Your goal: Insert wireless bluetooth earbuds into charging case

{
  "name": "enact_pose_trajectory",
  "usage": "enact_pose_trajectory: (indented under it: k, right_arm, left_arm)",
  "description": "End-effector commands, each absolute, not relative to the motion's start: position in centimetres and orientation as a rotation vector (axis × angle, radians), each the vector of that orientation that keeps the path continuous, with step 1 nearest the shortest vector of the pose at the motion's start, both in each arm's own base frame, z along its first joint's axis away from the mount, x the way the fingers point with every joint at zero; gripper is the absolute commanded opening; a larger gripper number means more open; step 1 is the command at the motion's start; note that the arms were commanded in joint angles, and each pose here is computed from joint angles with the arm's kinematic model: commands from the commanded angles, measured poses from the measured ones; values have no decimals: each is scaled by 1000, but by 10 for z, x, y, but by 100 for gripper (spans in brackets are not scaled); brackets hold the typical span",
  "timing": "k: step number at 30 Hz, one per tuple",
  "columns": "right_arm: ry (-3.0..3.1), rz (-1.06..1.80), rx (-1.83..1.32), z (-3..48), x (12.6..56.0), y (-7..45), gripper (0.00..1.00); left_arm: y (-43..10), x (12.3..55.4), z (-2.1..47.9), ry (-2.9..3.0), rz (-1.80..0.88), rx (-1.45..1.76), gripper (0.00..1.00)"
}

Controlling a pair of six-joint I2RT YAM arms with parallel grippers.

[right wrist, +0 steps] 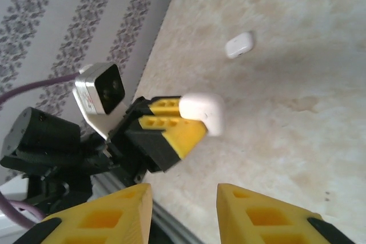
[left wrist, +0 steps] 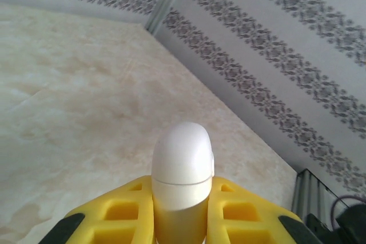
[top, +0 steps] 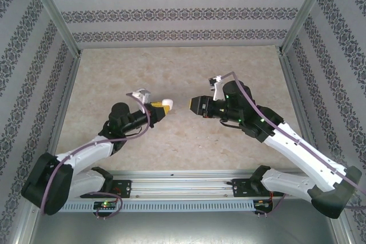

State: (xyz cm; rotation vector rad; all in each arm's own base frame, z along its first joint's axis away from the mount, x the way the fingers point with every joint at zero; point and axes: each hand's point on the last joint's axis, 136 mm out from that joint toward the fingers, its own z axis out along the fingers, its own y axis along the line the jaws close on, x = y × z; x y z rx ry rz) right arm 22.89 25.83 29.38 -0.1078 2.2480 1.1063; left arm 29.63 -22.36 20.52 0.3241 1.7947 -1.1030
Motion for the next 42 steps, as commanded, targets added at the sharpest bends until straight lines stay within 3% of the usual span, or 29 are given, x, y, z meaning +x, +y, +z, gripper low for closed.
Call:
enact_pose_trajectory:
  k: [1,5,18,25,34,42]
  right_arm:
    - [2329,922,-70,261,238,240,36]
    - [2384,882,-79,244,241,242,38]
    - [2520,737,-160,199,261,256,43]
    - [2545,783,-205,189,286,278,43]
    - [2536,780,-175,197,309,274,54]
    - [2452,706,-13,209,310,215,60]
  left_arm:
    - [-213,321,189,1946,-1149,187,2]
    - [-204,341,162,2056,-1226,91,0]
    - [-187,378,75,2358,-1069,-64,0]
    - [-165,401,53,2417,-974,-123,7]
    - [-158,415,42,2447,-954,-129,26]
    - [-150,416,72,2433,-863,-62,43]
